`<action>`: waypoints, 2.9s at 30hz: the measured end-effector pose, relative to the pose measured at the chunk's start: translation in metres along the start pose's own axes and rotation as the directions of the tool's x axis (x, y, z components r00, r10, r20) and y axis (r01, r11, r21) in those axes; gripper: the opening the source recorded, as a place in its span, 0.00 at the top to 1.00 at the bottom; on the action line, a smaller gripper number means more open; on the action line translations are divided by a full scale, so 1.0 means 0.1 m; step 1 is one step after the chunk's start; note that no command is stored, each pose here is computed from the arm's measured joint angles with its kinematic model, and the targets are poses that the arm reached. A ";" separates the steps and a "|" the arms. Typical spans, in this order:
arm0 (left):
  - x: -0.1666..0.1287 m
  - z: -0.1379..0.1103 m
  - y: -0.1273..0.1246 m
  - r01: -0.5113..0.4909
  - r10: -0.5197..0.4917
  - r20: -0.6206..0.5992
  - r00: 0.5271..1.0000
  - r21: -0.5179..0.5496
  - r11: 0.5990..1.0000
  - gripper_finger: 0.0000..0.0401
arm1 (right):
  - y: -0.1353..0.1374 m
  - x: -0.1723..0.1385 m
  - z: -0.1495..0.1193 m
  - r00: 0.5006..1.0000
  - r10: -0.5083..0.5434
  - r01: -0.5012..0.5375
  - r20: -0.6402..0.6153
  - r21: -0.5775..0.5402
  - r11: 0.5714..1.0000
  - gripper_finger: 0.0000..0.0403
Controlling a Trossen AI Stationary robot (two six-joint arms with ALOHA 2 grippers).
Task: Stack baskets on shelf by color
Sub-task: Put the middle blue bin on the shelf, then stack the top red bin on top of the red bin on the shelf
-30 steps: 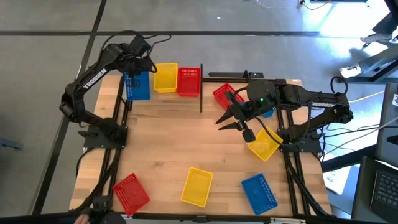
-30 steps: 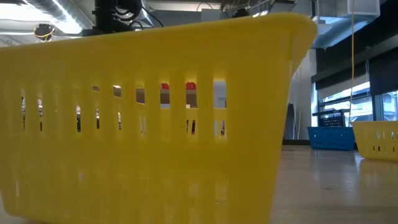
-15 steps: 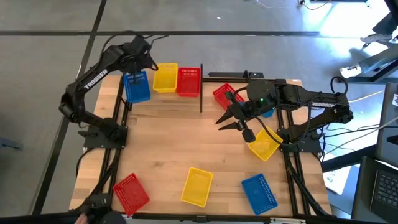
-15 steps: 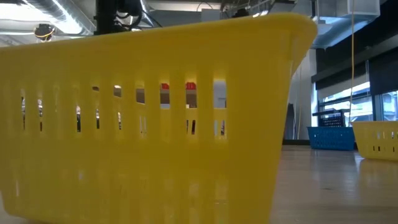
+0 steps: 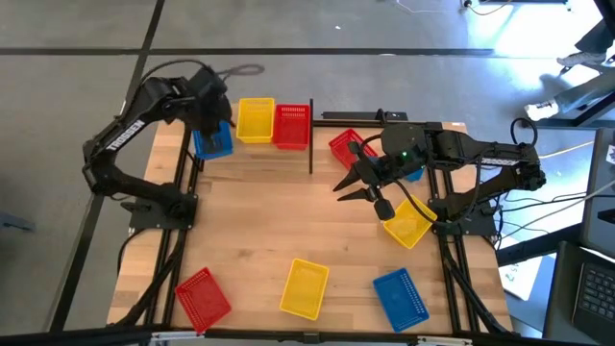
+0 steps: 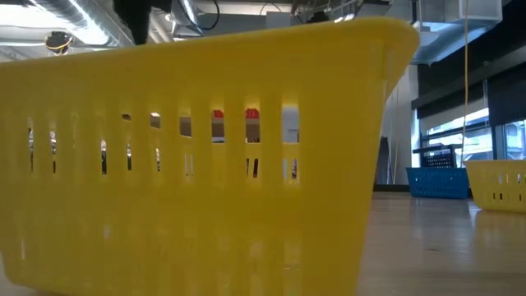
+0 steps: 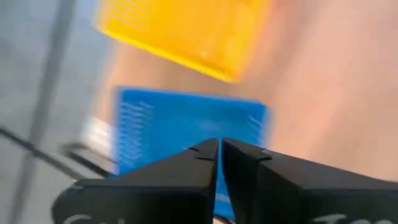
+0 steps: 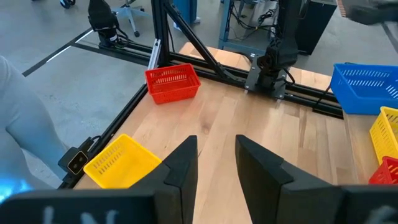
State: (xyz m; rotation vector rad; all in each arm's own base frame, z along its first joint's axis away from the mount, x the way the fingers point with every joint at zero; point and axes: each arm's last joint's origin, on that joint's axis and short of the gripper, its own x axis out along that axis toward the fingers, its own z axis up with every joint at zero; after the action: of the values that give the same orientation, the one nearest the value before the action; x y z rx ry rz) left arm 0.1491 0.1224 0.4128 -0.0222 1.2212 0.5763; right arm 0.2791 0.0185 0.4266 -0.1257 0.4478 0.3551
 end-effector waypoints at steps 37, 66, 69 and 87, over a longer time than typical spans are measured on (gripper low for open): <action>0.89 -0.28 -0.61 -0.021 0.083 -0.304 0.949 0.201 0.979 1.00 | -0.10 -0.02 -0.02 0.943 -0.327 0.329 -0.066 0.020 0.944 0.74; 0.34 -0.30 -0.52 -0.089 0.090 -0.023 0.996 0.034 0.995 1.00 | -0.07 -0.10 -0.04 0.942 -0.324 0.326 -0.085 0.015 0.945 0.74; 0.19 -0.31 -0.62 -0.058 0.060 0.050 0.997 -0.032 0.998 1.00 | -0.04 -0.16 -0.07 0.941 -0.319 0.323 -0.113 0.013 0.946 0.74; -0.25 -0.12 -1.33 0.318 -0.253 0.491 0.833 -0.052 0.947 1.00 | -0.12 -0.32 -0.82 0.680 -0.362 0.710 -0.638 0.447 0.545 0.74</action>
State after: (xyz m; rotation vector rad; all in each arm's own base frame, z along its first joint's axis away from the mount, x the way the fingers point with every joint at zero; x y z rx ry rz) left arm 0.1898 -0.0054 0.3925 -0.1634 0.6732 0.3649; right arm 0.2235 -0.0186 0.3683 0.3728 0.9805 -0.5296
